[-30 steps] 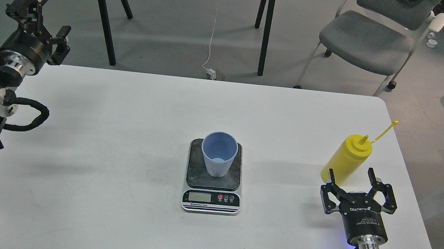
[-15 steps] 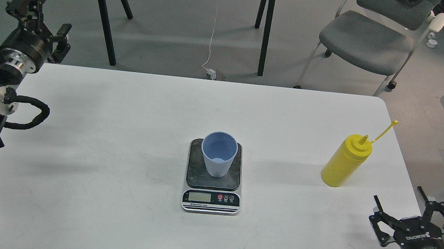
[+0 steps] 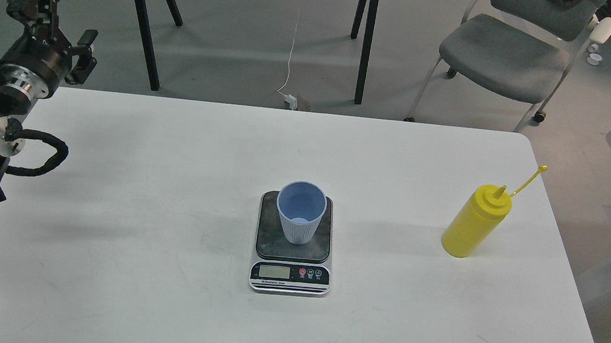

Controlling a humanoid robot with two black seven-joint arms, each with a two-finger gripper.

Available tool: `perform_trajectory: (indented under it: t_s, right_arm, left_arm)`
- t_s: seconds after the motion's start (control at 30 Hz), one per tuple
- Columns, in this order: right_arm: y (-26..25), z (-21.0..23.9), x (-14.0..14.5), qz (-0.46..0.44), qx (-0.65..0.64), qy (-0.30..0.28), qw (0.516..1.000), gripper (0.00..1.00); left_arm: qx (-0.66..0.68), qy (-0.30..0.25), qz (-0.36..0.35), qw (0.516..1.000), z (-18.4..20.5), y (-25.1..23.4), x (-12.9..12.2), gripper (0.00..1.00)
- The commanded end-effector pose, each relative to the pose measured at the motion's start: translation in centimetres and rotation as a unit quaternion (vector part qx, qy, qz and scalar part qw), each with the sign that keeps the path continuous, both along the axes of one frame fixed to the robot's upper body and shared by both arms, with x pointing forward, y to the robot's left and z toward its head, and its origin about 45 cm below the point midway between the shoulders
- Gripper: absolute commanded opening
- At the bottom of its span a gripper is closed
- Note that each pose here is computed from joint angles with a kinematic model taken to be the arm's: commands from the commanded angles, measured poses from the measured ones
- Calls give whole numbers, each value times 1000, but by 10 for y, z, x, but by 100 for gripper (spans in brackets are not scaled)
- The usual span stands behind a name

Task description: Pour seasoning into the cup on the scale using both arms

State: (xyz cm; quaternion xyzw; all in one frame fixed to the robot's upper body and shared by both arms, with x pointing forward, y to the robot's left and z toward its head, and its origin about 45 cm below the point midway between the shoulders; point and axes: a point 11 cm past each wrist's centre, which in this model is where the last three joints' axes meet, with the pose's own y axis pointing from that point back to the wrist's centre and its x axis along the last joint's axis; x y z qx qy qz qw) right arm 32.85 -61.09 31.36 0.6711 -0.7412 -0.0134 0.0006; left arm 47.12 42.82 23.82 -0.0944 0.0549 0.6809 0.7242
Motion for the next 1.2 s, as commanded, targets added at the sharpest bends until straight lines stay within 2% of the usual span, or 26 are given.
perform_trajectory:
  t_s: [0.0, 0.2, 0.4, 0.63, 0.93, 1.17]
  right_arm:
    - [41, 18, 59, 49, -21, 16, 998, 95]
    - [149, 30, 132, 172, -40, 19, 984, 95]
    - [252, 14, 165, 266, -14, 17, 964, 95]
    - [311, 1, 171, 316, 17, 16, 949, 95]
    - [330, -5, 168, 332, 43, 10, 942, 96]
    - [357, -18, 151, 354, 133, -12, 926, 96]
  left_arm:
    - [-1, -1, 0, 1000, 1, 0, 0, 88]
    - [1, -10, -1, 1000, 11, 0, 5, 88]
    - [2, -19, -2, 1000, 20, -1, 9, 88]
    - [0, -22, -5, 1000, 23, -5, 11, 88]
    - [3, -29, -9, 1000, 30, -8, 15, 89]
    - [2, -32, -12, 999, 33, -11, 17, 89]
